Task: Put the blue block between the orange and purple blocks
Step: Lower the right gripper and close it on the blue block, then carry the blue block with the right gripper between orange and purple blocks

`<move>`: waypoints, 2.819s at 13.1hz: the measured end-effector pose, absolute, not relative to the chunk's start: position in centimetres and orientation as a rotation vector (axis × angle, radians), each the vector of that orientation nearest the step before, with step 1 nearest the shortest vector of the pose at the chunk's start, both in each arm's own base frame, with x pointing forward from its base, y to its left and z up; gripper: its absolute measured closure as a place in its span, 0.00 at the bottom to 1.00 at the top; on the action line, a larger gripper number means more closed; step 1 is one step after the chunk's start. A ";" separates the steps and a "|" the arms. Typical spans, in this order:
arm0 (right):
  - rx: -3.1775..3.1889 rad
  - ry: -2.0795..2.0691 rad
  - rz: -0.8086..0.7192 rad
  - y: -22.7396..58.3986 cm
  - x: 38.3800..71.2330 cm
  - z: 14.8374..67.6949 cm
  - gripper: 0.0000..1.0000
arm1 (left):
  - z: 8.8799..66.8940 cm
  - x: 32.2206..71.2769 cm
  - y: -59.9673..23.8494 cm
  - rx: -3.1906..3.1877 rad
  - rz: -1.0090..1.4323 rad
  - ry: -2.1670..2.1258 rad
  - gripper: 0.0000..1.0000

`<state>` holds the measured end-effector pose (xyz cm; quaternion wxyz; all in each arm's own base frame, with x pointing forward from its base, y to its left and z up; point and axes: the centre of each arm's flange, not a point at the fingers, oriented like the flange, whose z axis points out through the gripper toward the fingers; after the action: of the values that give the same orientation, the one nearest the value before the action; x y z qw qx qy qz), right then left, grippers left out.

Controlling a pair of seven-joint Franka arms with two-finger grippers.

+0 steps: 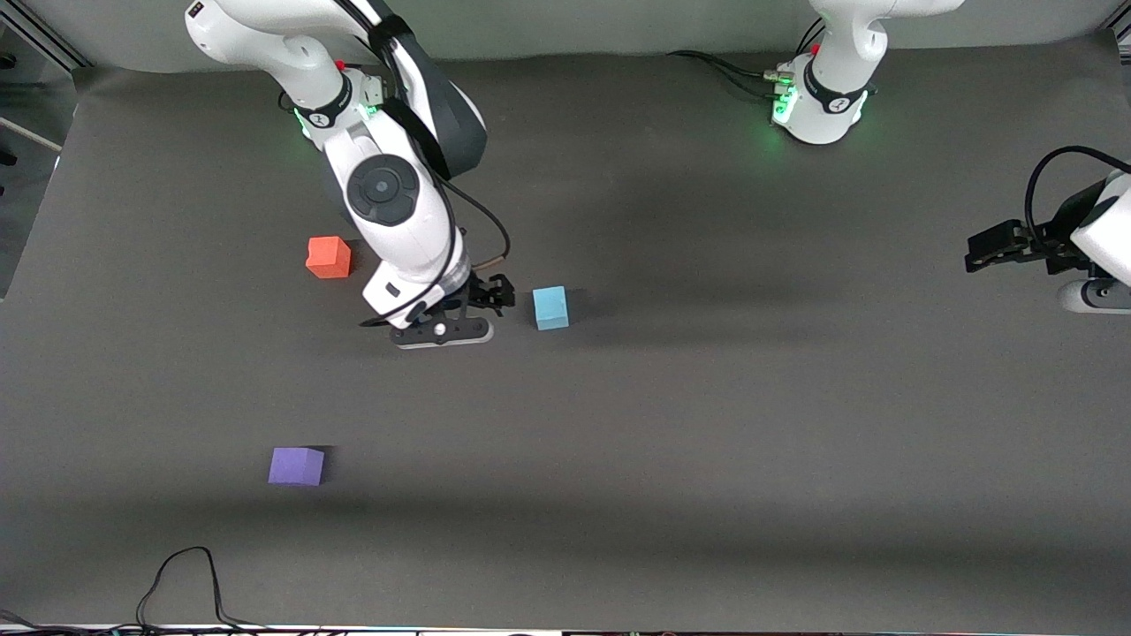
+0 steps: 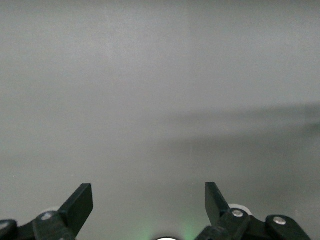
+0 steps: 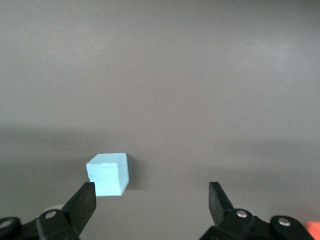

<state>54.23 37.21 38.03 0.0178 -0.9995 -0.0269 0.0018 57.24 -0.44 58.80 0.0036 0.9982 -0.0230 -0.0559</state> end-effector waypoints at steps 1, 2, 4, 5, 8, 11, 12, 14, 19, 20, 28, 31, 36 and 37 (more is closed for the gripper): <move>-3.091 -0.099 -0.002 38.4 53.4 36.0 0.00 | 58.8 57.2 -0.5 3.129 -0.175 -0.072 0.00; -3.080 -0.109 -0.005 39.7 52.6 34.1 0.00 | 58.8 57.2 -0.5 3.129 -0.175 -0.072 0.00; -3.069 -0.115 -0.023 42.7 50.8 30.9 0.00 | 58.8 57.2 -0.5 3.129 -0.176 -0.073 0.00; -3.066 -0.113 -0.039 44.1 49.8 29.6 0.00 | 58.8 57.2 -0.5 3.129 -0.176 -0.072 0.00; -3.074 -0.111 -0.062 45.5 47.6 25.4 0.00 | 58.8 57.2 -0.5 3.129 -0.176 -0.073 0.00; -3.090 -0.097 -0.058 44.4 47.3 23.3 0.00 | 58.8 57.2 -0.5 3.129 -0.177 -0.073 0.00; -3.092 -0.093 -0.063 44.2 47.4 22.9 0.00 | 58.8 57.2 -0.5 3.129 -0.177 -0.073 0.00; -3.086 -0.087 -0.080 44.0 47.4 22.4 0.00 | 58.8 57.2 -0.5 3.129 -0.177 -0.073 0.00; -3.045 -0.050 -0.101 44.8 46.6 21.1 0.00 | 58.7 57.3 -0.5 3.128 -0.179 -0.073 0.00; -3.043 -0.056 -0.098 45.3 46.0 20.5 0.00 | 58.6 57.3 -0.5 3.128 -0.180 -0.075 0.00; -3.038 -0.037 -0.144 44.5 46.0 19.8 0.44 | 58.6 57.3 -0.7 3.129 -0.180 -0.078 0.00; -3.086 0.038 -0.101 39.8 50.0 25.2 0.44 | 58.6 57.3 -0.7 3.129 -0.179 -0.078 0.00; -3.098 0.048 -0.023 18.3 57.3 37.2 0.45 | 58.6 57.3 -0.8 3.129 -0.179 -0.079 0.00; -3.061 0.058 0.001 13.0 57.1 36.8 0.47 | 58.6 57.3 -0.8 3.129 -0.179 -0.079 0.00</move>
<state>57.11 12.96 36.77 0.0402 -0.9990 0.0190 0.0003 57.33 -0.77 58.60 0.0034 0.9980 -0.0254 -0.0572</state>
